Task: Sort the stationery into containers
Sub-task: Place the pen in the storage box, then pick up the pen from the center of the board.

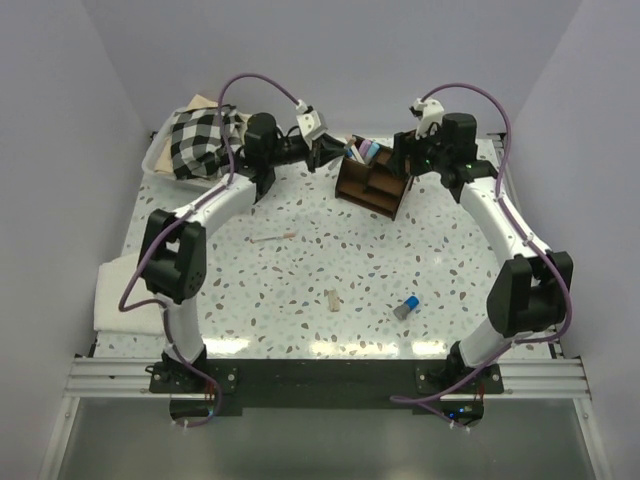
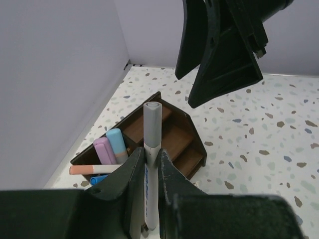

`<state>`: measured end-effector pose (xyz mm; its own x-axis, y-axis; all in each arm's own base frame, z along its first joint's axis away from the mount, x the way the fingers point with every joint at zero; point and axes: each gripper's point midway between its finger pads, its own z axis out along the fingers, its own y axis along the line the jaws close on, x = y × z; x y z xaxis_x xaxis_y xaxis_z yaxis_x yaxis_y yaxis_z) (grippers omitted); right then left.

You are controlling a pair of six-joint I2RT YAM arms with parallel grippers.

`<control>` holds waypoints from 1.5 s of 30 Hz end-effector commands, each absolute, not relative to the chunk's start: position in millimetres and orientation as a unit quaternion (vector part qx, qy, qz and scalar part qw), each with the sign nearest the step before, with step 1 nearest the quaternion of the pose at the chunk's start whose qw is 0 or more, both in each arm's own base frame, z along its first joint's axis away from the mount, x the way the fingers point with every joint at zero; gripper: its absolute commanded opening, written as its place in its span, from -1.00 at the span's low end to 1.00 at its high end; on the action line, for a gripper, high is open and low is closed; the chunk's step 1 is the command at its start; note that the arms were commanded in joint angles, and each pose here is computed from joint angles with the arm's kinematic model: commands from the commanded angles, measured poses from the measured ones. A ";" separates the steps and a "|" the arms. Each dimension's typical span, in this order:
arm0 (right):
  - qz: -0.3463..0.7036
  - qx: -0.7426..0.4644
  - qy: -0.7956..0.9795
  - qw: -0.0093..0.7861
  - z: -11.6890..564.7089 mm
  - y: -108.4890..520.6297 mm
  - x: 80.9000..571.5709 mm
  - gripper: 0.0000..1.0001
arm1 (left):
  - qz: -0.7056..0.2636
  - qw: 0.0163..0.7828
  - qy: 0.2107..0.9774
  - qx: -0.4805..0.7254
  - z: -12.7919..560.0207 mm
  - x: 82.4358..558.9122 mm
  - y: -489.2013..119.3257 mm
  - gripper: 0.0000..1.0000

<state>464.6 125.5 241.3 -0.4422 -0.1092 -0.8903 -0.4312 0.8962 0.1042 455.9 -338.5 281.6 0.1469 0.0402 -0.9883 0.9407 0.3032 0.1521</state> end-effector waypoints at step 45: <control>0.146 -0.154 0.839 0.502 244.8 112.6 515.0 0.50 | -0.385 0.702 0.434 0.412 312.9 529.8 -378.3 0.18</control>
